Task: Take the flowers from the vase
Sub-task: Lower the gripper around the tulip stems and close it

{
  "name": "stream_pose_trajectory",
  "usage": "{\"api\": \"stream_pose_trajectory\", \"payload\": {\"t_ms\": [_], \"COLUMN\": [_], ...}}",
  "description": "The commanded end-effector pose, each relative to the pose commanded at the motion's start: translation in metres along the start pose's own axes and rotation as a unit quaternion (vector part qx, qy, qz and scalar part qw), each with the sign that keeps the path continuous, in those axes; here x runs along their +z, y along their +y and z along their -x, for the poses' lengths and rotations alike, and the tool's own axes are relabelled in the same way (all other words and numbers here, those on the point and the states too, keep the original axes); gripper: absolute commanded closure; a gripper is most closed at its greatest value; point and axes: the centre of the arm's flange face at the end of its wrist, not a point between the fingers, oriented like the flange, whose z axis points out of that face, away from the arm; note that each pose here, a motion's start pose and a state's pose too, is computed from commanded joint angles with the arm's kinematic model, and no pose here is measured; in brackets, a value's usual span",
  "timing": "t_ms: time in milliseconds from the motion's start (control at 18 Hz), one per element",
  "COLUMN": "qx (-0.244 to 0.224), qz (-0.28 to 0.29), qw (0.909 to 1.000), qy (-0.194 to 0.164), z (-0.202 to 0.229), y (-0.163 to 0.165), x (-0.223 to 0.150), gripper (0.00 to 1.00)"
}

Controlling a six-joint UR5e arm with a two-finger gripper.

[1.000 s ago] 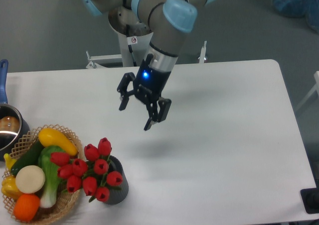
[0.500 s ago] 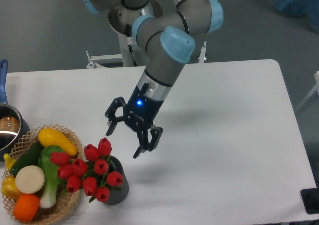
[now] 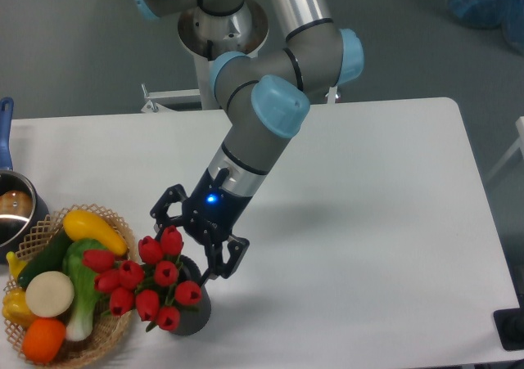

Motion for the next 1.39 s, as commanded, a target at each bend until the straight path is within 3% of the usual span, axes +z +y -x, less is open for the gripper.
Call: {"api": "stream_pose_trajectory", "payload": {"t_ms": [111, 222, 389, 556, 1389], "qx": [0.0, -0.012, -0.026, -0.028, -0.077], "qz": [-0.008, -0.015, -0.018, -0.021, -0.069], "qw": [1.0, 0.9998, 0.9994, 0.9993, 0.9945], "qy": [0.004, 0.01, 0.014, 0.015, 0.014], "z": [0.0, -0.001, -0.002, 0.0, -0.004], "y": [-0.002, -0.004, -0.003, -0.003, -0.03], "x": [-0.001, -0.001, -0.001, -0.003, -0.047], "gripper": [0.16, 0.34, 0.84, 1.0, 1.0]}}
